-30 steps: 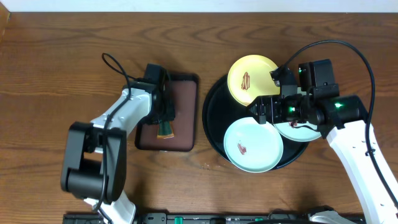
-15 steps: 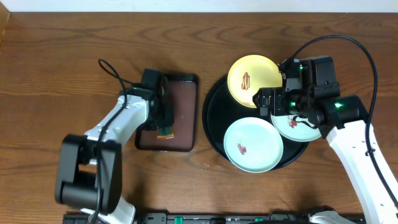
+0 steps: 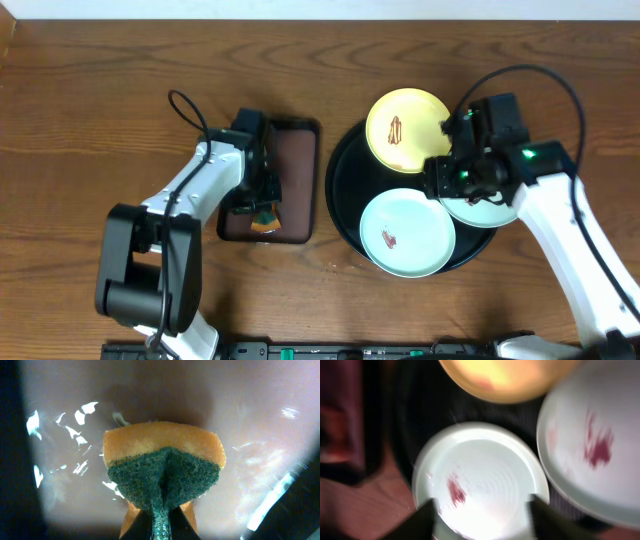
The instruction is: Clean dirty plates on tray and stack at the side
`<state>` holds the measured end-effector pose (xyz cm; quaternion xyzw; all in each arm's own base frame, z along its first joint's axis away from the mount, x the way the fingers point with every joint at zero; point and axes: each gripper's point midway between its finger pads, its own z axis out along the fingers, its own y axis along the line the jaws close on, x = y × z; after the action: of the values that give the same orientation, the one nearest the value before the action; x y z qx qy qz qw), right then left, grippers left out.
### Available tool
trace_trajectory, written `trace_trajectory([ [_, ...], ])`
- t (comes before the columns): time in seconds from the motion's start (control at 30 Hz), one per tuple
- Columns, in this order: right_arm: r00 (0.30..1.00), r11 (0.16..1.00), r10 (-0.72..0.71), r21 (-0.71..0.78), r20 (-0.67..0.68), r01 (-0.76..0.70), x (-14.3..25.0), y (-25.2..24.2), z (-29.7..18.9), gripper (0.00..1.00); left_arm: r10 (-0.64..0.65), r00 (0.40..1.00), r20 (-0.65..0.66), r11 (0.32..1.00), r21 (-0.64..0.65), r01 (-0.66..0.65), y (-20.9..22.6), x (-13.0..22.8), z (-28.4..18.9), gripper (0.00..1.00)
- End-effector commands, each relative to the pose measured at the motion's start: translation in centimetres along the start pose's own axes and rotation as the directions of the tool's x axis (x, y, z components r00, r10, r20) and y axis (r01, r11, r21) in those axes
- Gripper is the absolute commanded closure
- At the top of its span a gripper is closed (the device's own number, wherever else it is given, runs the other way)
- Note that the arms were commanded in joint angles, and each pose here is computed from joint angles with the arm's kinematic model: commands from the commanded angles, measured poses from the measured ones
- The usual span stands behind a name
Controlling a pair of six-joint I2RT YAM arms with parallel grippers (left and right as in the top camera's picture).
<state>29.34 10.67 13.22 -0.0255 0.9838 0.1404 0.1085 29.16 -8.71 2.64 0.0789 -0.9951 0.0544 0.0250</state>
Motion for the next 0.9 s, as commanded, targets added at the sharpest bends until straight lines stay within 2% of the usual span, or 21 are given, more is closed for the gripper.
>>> trace_trajectory([
  [0.0,0.982,0.996,0.071,0.067,-0.176,-0.06,2.3,-1.9,2.8,0.59,0.015,0.993,0.116,0.999,0.047,-0.021,-1.2,-1.1,-5.4,0.93],
  [0.1,0.947,0.988,0.134,0.106,-0.292,-0.108,3.9,-3.8,4.4,0.64,0.02,0.986,0.168,0.994,0.098,-0.037,-1.8,-0.3,-8.2,0.92],
  [0.27,0.911,0.961,0.222,0.233,-0.348,-0.146,6.2,-7.6,4.9,0.59,0.026,0.969,0.247,0.985,0.161,-0.067,-2.3,1.3,-12.0,0.93],
  [0.4,0.898,0.972,0.223,0.151,-0.378,-0.178,7.9,-6.9,6.8,0.61,0.027,0.964,0.266,0.981,0.18,-0.077,-2.3,2.1,-13.2,0.93],
  [0.5,0.893,0.959,0.278,0.158,-0.353,-0.236,8.7,-7.2,8.5,0.74,0.023,0.967,0.255,0.981,0.18,-0.071,-2.2,2.7,-13.3,0.93],
  [0.53,0.901,0.958,0.285,0.137,-0.327,-0.253,8.4,-7.1,9.3,0.85,0.024,0.969,0.247,0.982,0.177,-0.069,-2.1,2.9,-13.3,0.93],
  [0.6,0.912,0.961,0.275,0.057,-0.305,-0.271,7.7,-6.0,10.0,0.99,0.024,0.969,0.247,0.982,0.177,-0.069,-2.1,2.9,-13.3,0.92],
  [0.87,0.888,0.915,0.402,0.065,-0.222,-0.398,5.8,-5.2,10.9,0.99,0.024,0.965,0.26,0.981,0.181,-0.073,-2.2,2.6,-13.4,0.93],
])
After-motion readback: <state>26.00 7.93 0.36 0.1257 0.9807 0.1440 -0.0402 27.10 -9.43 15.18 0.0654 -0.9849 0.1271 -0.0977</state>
